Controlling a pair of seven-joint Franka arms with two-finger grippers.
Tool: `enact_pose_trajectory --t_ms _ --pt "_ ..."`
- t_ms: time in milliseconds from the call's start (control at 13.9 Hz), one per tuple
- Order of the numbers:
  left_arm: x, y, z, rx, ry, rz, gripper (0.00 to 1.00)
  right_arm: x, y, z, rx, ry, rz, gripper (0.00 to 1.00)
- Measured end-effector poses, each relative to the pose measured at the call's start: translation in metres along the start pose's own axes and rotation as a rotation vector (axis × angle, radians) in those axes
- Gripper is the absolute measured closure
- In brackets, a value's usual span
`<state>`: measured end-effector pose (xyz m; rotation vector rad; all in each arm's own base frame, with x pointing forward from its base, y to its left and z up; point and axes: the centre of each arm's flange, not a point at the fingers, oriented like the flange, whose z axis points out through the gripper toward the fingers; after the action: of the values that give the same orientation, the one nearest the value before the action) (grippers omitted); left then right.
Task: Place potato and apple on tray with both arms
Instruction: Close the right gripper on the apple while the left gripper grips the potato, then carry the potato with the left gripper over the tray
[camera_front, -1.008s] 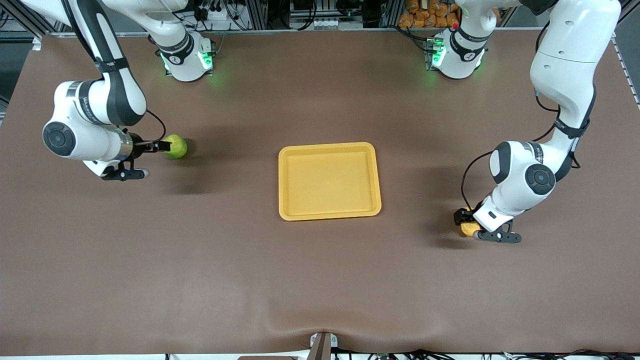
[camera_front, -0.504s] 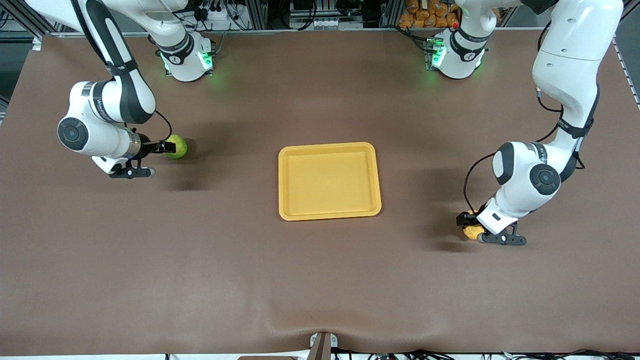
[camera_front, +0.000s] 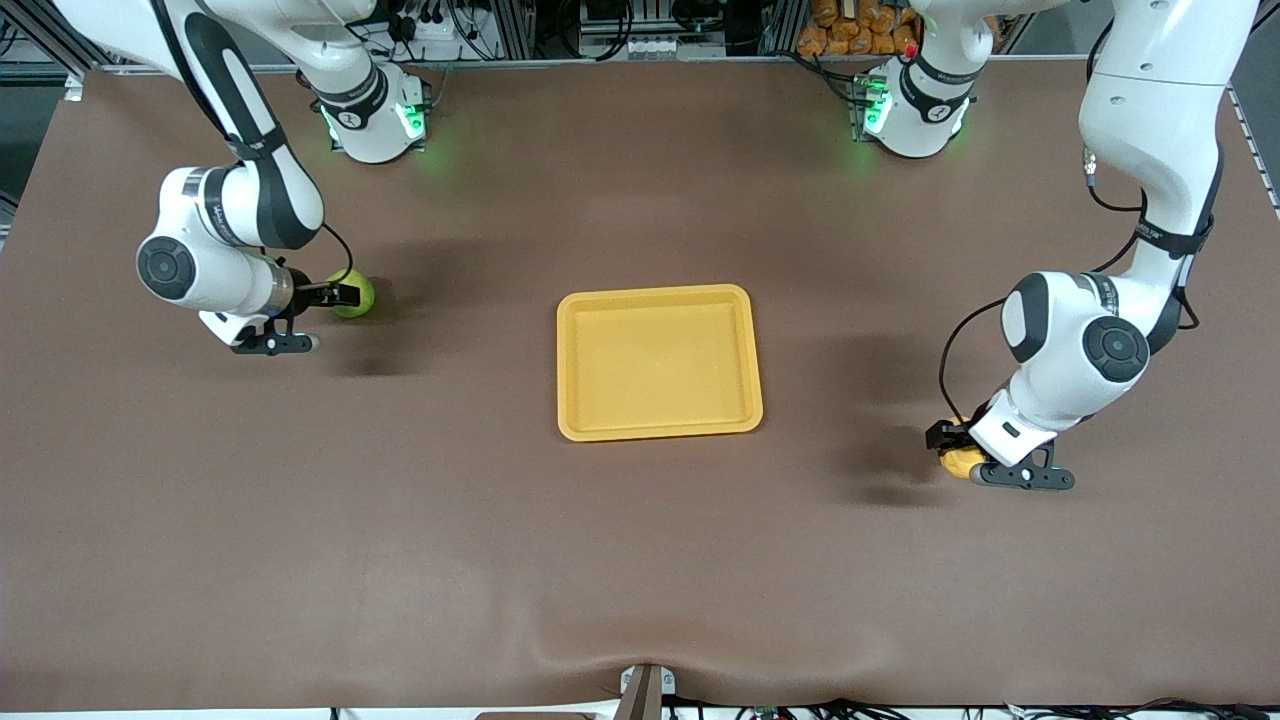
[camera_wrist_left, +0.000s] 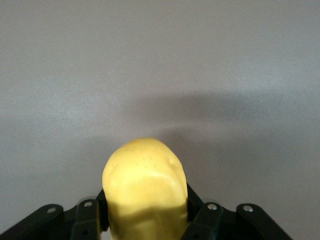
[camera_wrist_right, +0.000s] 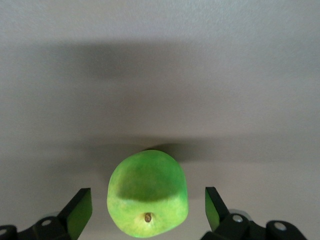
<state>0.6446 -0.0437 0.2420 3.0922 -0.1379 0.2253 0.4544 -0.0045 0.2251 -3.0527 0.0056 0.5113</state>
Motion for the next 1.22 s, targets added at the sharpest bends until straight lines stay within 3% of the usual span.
enact_pose_trajectory --t_ms 576,1152,1224 --pt "0.006 0.028 -0.019 -0.014 -0.031 -0.051 0.47 0.003 -0.002 0.025 0.016 -0.042 0.011 0.00" --pt "-0.007 0.154 -0.041 -0.036 -0.047 -0.128 0.47 0.002 0.000 0.048 0.016 -0.081 0.015 0.00" --pt "-0.010 0.169 -0.041 -0.038 -0.049 -0.136 0.47 0.002 0.000 0.049 0.016 -0.084 0.015 0.07"
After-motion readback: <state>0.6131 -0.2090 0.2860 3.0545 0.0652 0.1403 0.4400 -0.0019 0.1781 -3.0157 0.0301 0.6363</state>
